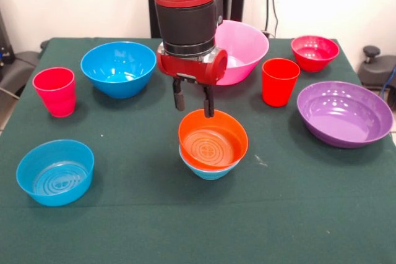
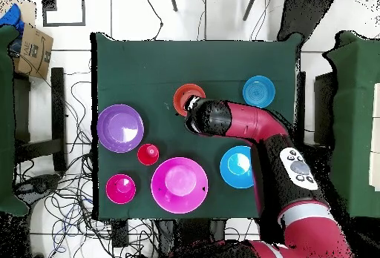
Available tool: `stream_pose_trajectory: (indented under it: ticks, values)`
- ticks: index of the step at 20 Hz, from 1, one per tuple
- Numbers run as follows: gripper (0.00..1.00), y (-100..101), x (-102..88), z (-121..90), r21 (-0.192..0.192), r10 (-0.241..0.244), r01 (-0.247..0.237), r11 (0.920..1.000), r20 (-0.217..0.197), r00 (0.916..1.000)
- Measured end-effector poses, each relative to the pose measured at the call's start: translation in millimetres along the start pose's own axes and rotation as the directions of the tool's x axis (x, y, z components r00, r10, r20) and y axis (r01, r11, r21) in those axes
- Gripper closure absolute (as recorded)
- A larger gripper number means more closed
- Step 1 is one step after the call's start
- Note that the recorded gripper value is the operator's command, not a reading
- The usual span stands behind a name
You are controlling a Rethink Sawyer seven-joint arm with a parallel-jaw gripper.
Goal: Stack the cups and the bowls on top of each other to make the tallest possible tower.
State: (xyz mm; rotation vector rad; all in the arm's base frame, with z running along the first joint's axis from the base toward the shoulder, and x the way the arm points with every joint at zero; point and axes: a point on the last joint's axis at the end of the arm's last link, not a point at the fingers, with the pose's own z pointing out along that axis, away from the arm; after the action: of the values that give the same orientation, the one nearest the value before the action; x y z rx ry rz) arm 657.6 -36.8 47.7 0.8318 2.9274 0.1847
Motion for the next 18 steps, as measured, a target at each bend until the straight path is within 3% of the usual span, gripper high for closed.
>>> stream_pose_trajectory:
  ticks: [9,18]
  values:
    - [0.0,-0.2,1.1,1.7,0.0,0.0,0.0,1.0,-0.003,1.0]
    - [0.0,-2.9,11.2,17.8,0.002,0.004,-0.004,1.0,-0.036,0.9993]
